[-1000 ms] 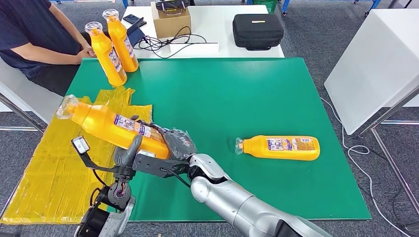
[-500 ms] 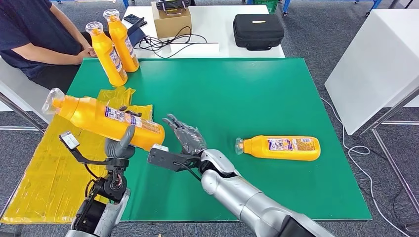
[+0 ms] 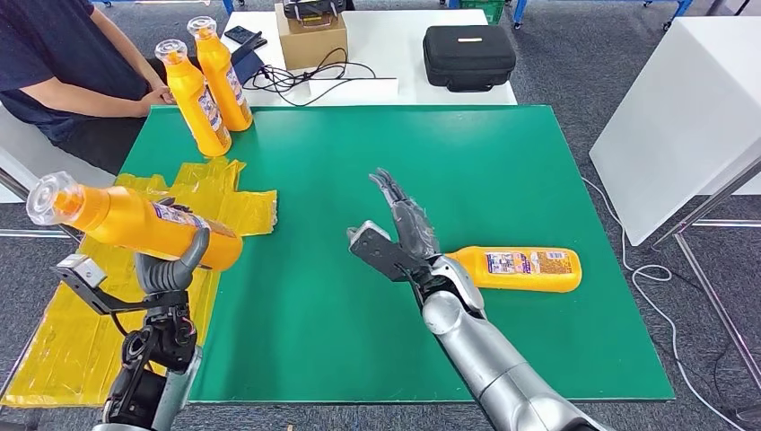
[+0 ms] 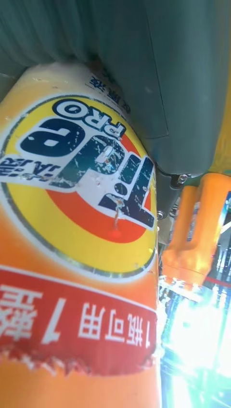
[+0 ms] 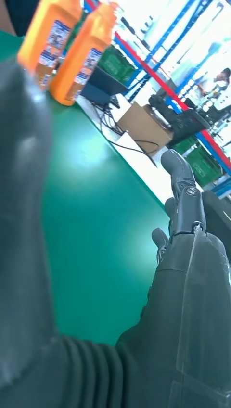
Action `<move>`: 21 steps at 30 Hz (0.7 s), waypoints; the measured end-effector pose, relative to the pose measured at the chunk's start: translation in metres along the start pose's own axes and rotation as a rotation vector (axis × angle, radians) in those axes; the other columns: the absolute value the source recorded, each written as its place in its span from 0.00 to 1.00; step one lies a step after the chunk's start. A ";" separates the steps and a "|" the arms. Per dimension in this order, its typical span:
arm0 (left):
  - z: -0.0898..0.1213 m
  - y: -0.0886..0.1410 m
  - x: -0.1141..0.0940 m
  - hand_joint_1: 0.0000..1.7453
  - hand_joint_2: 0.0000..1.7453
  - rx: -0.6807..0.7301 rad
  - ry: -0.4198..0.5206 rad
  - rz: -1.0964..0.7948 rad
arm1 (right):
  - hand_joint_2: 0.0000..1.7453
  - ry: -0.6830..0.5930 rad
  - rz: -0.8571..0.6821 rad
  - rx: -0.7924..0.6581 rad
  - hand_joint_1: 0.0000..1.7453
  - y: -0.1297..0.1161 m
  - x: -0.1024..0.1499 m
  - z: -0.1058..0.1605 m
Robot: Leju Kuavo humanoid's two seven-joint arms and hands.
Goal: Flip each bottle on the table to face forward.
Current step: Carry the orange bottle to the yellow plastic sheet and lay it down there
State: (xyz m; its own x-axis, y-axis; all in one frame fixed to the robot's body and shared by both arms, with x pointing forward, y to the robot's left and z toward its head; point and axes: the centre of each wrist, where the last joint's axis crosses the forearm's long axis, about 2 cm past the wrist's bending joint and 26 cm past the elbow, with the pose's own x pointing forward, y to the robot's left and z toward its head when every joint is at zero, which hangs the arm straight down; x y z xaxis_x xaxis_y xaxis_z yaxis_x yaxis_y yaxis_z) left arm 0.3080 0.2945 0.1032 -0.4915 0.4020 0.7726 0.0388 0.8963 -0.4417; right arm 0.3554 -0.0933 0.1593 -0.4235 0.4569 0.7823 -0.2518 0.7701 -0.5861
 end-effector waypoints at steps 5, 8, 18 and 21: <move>0.000 0.002 0.001 1.00 1.00 0.004 -0.002 -0.004 | 0.00 0.001 -0.007 -0.024 0.00 -0.006 -0.003 0.002; 0.000 0.002 0.001 1.00 1.00 0.006 -0.003 -0.005 | 0.00 0.000 -0.009 -0.031 0.00 -0.008 -0.003 0.003; -0.025 0.022 0.014 1.00 1.00 0.080 -0.293 -1.049 | 0.00 0.004 -0.027 -0.039 0.00 -0.014 -0.008 0.009; -0.041 0.041 0.015 1.00 1.00 -0.135 -0.373 -1.470 | 0.00 -0.005 -0.037 -0.033 0.00 -0.017 -0.008 0.010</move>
State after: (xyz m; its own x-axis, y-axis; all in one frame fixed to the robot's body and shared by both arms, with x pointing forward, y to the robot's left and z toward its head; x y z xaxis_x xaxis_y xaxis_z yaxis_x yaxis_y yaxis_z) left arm 0.3379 0.3446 0.1153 -0.3479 -0.8844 0.3111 -0.5988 0.4650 0.6520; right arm 0.3544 -0.1149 0.1610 -0.4190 0.4252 0.8023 -0.2384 0.8010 -0.5491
